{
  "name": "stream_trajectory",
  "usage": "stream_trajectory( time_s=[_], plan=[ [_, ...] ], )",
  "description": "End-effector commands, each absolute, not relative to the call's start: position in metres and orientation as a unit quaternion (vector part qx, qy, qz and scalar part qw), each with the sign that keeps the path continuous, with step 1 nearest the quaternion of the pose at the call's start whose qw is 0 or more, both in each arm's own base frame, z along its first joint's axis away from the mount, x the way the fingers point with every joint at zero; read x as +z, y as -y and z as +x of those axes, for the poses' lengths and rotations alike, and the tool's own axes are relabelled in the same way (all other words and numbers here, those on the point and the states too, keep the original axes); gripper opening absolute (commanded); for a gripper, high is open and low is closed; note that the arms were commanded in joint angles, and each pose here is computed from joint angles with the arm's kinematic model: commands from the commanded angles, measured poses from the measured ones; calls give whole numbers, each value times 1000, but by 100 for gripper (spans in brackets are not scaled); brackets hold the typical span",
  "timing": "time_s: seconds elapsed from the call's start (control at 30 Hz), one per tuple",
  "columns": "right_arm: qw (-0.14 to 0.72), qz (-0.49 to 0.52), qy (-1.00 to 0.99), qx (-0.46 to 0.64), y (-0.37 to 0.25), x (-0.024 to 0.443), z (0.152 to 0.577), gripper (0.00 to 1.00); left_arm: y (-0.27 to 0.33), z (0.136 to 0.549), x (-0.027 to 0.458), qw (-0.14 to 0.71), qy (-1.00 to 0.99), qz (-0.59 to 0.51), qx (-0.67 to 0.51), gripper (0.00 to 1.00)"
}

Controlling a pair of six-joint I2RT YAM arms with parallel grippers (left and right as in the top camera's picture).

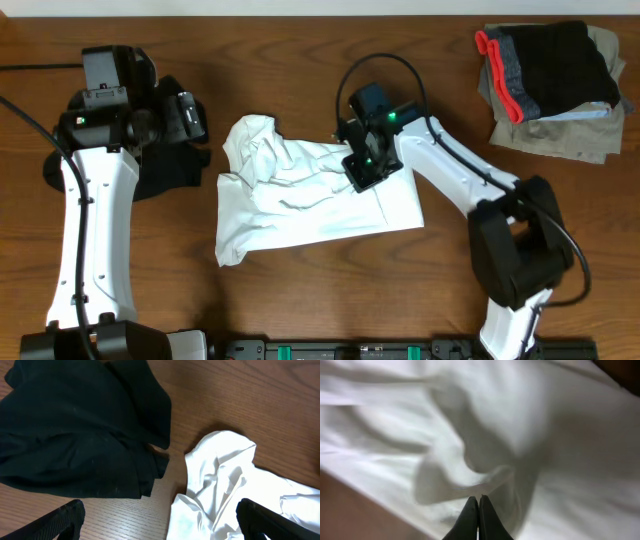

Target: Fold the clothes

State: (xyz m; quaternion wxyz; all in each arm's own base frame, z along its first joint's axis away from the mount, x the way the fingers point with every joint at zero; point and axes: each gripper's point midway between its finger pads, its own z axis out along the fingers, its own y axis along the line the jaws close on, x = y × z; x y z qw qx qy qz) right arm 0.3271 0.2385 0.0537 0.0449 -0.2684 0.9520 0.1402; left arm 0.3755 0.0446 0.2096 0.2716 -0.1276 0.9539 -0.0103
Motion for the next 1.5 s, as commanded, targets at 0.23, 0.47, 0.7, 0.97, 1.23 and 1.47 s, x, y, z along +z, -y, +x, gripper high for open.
stream_trajectory(
  time_s=[0.23, 0.47, 0.7, 0.97, 1.23, 1.47],
  plan=[
    [38, -339, -922, 183, -292, 82, 274, 1, -48, 375, 207, 268, -955, -128, -3, 98],
    [30, -360, -914, 185, -310, 82, 254, 43, -48, 375, 207, 268, -955, -128, -3, 98],
    [66, -340, -918, 193, -307, 101, 284, 55, -47, 375, 207, 268, -955, -127, -6, 98],
    [136, -305, -928, 169, -276, 143, 344, 58, -8, 397, 198, 273, -954, -48, -110, 98],
    [139, -254, -950, 117, -219, 160, 372, 59, 6, 435, 136, 235, -965, 17, -113, 98],
    [131, -231, -957, 112, -199, 159, 377, 58, 30, 468, 112, 269, -950, 129, -97, 99]
  ],
)
